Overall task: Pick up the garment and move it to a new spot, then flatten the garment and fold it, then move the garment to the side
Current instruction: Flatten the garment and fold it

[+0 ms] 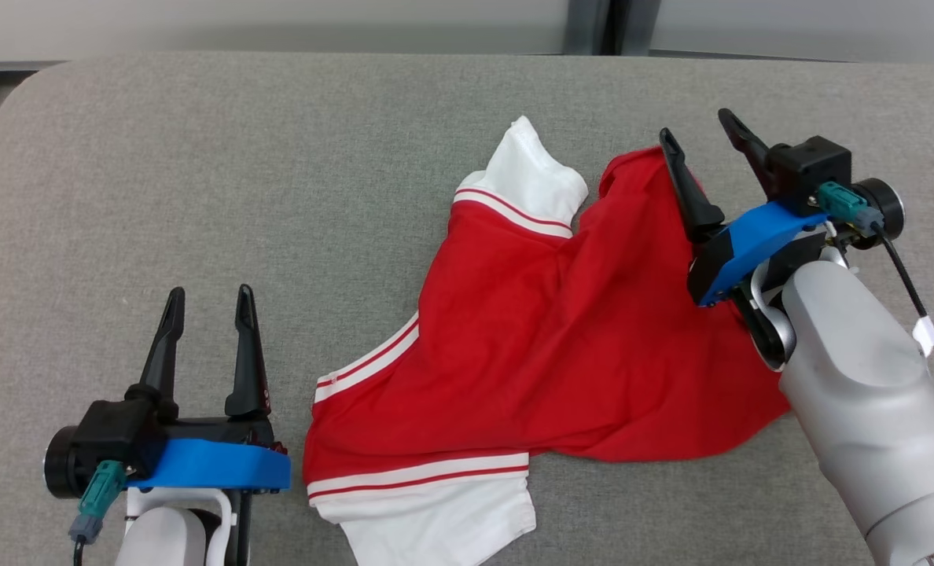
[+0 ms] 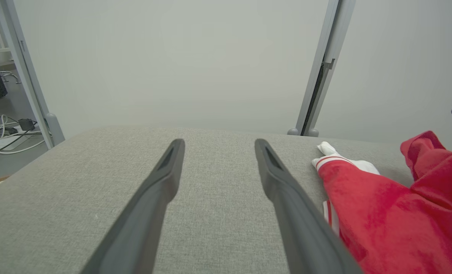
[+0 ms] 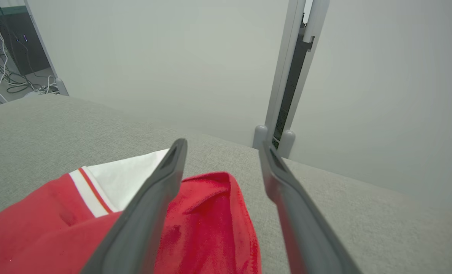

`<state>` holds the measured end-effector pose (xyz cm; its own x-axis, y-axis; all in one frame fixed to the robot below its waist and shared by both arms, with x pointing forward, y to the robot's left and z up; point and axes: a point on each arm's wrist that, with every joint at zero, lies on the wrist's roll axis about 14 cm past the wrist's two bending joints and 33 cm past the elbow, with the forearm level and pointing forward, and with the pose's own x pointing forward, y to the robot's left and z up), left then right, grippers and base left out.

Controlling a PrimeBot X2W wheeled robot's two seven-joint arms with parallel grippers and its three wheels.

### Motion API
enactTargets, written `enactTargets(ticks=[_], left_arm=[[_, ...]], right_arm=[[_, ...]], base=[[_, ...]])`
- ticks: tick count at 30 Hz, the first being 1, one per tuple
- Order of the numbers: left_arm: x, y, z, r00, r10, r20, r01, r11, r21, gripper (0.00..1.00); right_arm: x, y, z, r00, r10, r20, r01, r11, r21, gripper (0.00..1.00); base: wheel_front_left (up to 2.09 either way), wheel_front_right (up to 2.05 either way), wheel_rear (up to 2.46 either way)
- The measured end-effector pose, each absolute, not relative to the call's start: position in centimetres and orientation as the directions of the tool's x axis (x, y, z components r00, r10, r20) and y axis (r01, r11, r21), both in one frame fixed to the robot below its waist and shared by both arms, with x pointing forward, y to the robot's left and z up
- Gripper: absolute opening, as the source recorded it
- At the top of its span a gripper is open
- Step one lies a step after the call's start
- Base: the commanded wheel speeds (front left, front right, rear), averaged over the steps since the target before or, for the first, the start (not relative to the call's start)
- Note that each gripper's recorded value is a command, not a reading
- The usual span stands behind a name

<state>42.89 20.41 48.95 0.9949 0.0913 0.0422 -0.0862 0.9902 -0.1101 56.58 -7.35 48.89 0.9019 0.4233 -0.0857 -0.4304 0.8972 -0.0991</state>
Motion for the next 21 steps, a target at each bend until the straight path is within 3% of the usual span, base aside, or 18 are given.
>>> enactTargets(ticks=[7,21], left_arm=[[42.4,20.0,49.4,0.995,0.079,0.054,-0.074,0.992,-0.101,1.00],[40.6,18.8,50.8,0.995,0.037,0.090,-0.028,0.995,-0.093,1.00]], right_arm=[[54.3,-11.9,52.6,0.943,0.329,0.052,-0.325,0.943,-0.071,1.00],[43.2,-17.5,53.5,0.976,0.151,0.158,-0.154,0.988,0.009,1.00]], base=[[0.00,0.00,0.00],[0.00,0.00,0.00]])
